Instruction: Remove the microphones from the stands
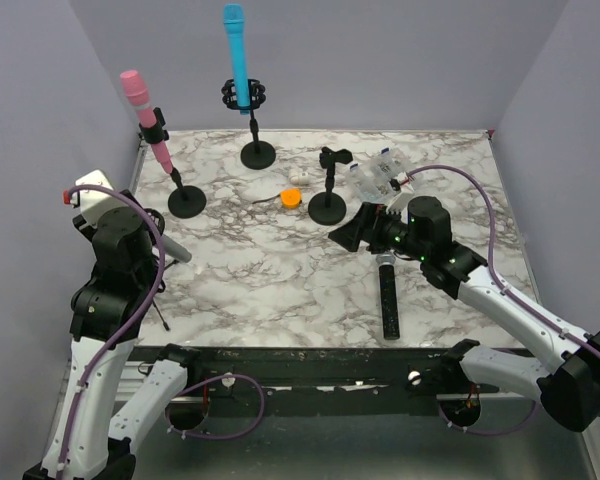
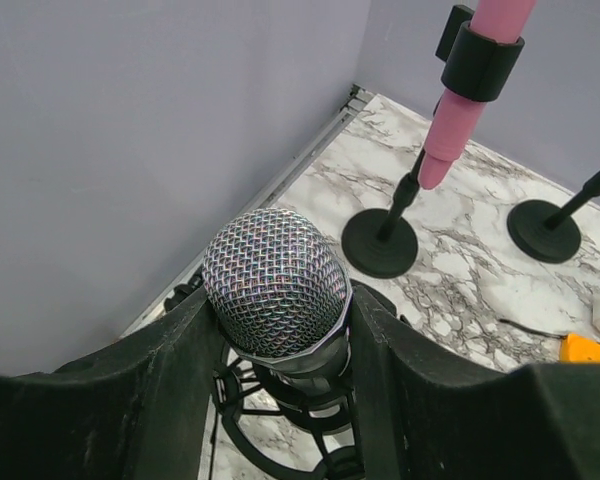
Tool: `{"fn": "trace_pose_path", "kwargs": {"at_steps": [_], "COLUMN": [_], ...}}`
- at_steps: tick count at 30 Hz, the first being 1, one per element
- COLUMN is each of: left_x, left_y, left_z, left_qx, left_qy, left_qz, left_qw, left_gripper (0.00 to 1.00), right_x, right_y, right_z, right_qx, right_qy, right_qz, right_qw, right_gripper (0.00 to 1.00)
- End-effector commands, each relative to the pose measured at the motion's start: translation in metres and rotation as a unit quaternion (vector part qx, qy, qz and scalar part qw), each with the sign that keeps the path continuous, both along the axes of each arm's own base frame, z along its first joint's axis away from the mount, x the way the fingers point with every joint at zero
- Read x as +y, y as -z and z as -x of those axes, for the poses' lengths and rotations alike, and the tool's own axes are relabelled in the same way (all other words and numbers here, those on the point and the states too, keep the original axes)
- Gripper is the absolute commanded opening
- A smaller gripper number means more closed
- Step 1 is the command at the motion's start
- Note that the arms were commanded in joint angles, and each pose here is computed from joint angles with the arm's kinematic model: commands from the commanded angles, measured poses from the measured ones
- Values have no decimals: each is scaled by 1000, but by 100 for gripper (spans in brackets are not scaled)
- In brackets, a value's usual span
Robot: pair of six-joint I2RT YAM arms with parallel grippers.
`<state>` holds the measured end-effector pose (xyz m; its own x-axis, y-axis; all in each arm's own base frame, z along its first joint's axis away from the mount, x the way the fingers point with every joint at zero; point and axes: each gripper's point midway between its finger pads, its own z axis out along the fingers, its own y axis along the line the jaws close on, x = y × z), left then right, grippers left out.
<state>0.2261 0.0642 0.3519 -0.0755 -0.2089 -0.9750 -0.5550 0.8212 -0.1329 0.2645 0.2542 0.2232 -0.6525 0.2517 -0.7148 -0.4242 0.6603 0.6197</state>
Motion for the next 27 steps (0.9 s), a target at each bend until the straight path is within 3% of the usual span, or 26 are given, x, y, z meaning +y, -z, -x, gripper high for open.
{"fn": "trace_pose_path", "kwargs": {"at_steps": [1, 9, 20, 24, 27], "left_x": [11, 40, 48, 52, 32], "left_y": [-39, -98, -190, -217, -231], "left_z": [5, 37, 66, 85, 88], "left_qx": [-23, -59, -156, -201, -244], "left_qy": [-10, -72, -81, -92, -18], "left_qz": [-50, -121, -135, -104, -46], "left_qw": [998, 988, 975, 970, 969], "left_gripper": [13, 10, 6, 0, 0], "right_x": [-1, -1, 6, 7, 8], "right_y": [1, 2, 8, 9, 12], "right_z": [1, 1, 0, 0, -1], "right_qx": [-1, 2, 12, 12, 13], "right_qy": [3, 2, -8, -11, -13], "right_qz": [3, 1, -8, -6, -3], "right_qw": [1000, 1000, 1000, 1000, 1000], "right_gripper": [100, 100, 100, 100, 100]}}
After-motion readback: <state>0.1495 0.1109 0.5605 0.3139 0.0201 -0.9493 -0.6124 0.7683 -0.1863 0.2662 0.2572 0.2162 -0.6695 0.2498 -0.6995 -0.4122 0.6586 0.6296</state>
